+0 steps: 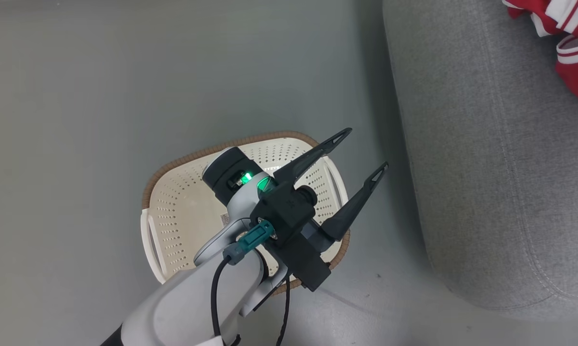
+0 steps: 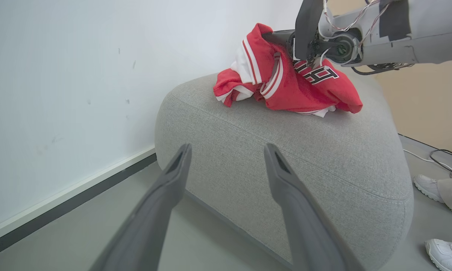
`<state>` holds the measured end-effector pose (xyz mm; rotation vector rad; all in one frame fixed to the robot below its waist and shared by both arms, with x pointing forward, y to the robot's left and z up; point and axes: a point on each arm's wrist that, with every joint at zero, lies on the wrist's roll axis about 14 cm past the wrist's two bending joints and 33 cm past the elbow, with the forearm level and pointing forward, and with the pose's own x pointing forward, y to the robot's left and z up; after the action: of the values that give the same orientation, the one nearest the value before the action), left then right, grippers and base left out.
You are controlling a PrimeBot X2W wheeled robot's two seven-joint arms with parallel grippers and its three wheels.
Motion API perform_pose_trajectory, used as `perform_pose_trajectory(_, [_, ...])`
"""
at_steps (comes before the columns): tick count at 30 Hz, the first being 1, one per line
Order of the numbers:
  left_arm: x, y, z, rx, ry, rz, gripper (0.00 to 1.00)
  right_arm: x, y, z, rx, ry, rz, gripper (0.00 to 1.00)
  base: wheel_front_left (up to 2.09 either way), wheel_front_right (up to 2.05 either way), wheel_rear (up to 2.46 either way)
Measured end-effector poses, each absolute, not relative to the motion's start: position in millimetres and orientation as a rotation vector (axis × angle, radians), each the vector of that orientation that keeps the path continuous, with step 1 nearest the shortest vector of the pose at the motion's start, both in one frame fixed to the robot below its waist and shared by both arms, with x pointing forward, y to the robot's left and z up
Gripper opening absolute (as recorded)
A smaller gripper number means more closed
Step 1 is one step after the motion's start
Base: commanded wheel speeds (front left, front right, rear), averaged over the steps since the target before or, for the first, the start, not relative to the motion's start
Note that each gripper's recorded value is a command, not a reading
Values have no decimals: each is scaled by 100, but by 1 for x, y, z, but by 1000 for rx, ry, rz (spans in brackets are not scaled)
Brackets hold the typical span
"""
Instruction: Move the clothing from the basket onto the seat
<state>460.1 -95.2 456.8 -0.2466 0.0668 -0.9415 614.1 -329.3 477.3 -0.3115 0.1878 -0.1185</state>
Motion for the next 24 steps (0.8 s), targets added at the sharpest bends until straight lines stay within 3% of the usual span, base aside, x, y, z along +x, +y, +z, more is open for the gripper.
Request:
perform_pose_trajectory(13, [465,-91,467,-216,54,-902,100,592,-322,501,-303,156,-83,100,0,0,0])
perform_pose_trajectory(24, [462,-65,482,-219,69,-751,100,553,-297,520,-262,129,-36,100,0,0,0])
